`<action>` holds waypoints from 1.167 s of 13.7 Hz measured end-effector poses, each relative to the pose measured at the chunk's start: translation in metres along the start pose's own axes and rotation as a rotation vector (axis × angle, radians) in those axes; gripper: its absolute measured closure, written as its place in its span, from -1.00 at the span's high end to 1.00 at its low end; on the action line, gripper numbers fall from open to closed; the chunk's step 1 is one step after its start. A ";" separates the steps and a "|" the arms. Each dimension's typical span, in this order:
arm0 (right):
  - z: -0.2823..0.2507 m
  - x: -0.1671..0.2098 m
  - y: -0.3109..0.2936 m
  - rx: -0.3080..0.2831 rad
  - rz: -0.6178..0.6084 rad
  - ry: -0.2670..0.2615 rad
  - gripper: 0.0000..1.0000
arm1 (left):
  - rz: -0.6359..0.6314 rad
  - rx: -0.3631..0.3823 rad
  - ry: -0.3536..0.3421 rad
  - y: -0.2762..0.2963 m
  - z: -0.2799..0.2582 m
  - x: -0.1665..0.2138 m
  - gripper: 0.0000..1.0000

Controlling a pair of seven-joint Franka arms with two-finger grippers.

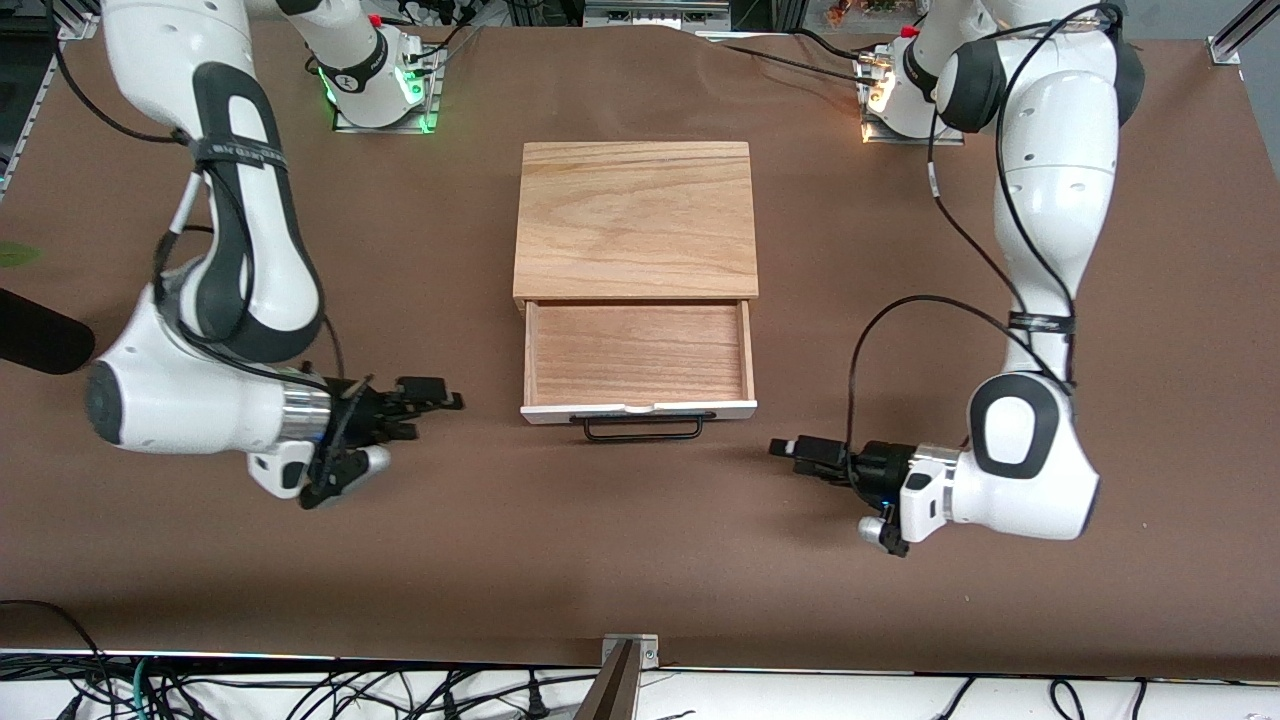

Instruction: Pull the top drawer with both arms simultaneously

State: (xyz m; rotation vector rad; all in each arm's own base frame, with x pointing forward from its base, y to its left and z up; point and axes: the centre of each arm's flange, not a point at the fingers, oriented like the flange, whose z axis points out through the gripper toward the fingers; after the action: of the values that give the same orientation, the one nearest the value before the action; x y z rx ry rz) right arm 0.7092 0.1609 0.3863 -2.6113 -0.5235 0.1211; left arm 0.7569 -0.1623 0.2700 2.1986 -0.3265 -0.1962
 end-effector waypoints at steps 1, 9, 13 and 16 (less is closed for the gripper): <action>-0.017 -0.012 0.010 -0.056 0.008 -0.045 1.00 | 0.015 0.071 -0.026 0.002 -0.018 -0.006 1.00; -0.146 -0.099 -0.005 -0.306 0.140 -0.233 1.00 | 0.443 0.403 -0.175 -0.017 -0.145 -0.046 1.00; -0.166 -0.148 -0.025 -0.414 0.261 -0.177 1.00 | 0.454 0.525 -0.223 -0.012 -0.178 -0.056 1.00; -0.143 -0.185 -0.003 -0.429 0.317 -0.086 1.00 | 0.325 0.561 -0.146 0.025 -0.202 -0.062 1.00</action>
State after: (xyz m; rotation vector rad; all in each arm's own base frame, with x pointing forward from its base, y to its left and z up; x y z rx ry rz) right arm 0.5618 0.0307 0.5136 -3.1067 -0.1691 0.2484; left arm 0.7458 -0.0052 0.4132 2.6378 -0.9031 -0.0899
